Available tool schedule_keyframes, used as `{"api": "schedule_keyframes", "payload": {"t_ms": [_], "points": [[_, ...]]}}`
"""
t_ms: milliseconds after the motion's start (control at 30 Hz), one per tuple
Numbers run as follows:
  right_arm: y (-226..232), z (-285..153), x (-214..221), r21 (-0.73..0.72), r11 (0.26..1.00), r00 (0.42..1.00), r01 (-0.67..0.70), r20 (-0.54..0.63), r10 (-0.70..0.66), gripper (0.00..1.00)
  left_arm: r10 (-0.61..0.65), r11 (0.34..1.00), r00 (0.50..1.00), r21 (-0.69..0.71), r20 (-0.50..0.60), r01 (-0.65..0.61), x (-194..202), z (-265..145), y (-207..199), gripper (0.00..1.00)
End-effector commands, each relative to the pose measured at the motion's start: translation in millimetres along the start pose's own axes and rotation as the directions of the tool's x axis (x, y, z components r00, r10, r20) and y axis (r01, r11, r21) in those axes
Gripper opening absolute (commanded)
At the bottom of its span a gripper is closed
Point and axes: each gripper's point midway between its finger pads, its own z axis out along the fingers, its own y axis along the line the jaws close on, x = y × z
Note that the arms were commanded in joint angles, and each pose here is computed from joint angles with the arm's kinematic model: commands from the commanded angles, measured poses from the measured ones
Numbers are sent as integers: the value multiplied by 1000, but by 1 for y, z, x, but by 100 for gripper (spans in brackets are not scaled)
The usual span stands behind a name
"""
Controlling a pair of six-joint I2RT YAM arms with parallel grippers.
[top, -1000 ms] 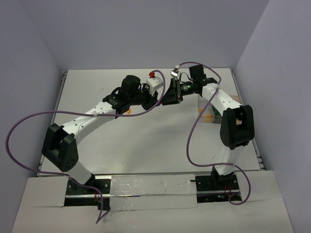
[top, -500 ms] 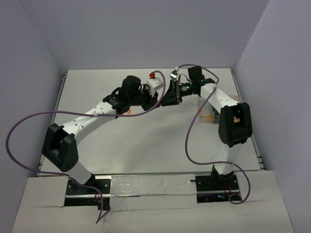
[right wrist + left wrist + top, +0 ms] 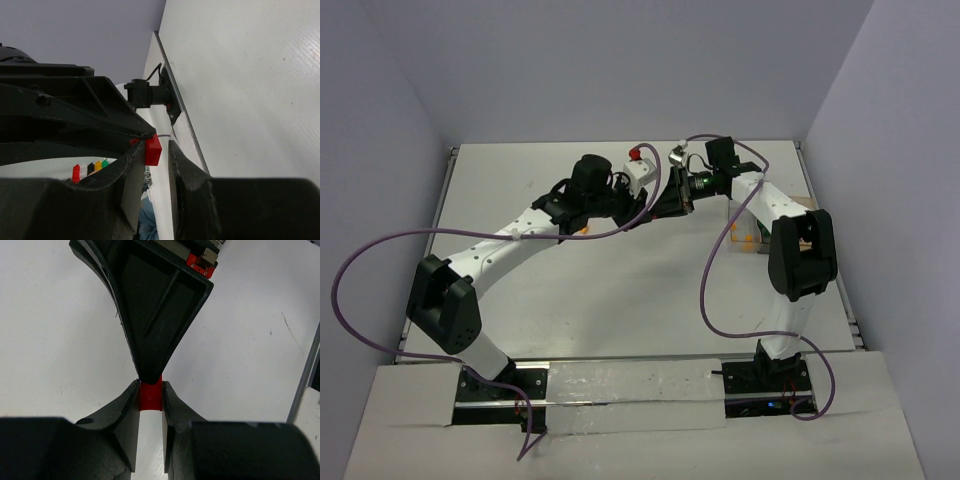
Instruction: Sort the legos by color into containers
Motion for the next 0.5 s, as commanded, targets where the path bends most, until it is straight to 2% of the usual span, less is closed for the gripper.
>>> {"api": "schedule_keyframes", "payload": {"t_ms": [0, 67, 167, 267, 300, 333, 400, 467], "points": [[6, 3, 1, -32, 999, 999, 31, -19, -31, 31, 20, 1000, 996, 2, 90, -21, -39, -8, -5, 0], [7, 2, 2, -36, 999, 999, 36, -21, -37, 26, 13, 1000, 996, 3, 90, -13, -40, -8, -5, 0], [11, 1, 2, -47, 998, 999, 42, -22, -44, 13, 4, 1000, 996, 0, 90, -4, -40, -6, -4, 2], [19, -1, 3, -74, 996, 998, 53, -28, -55, 0, -6, 999, 997, -43, 76, 9, -37, -6, 4, 20], [20, -2, 3, -71, 996, 998, 59, -24, -60, 0, -9, 998, 998, -54, 70, 13, -36, -6, 6, 31], [22, -3, 3, -70, 995, 998, 66, -21, -67, 0, -17, 998, 998, -65, 64, 21, -34, -6, 8, 32], [26, -10, -1, -59, 994, 996, 90, 3, -90, 0, -38, 995, 998, -94, 55, 43, -29, -8, 14, 48], [25, -24, -6, -24, 994, 993, 107, 44, -106, 0, -106, 988, 991, -106, 76, 114, -31, -19, 23, 86]]}}
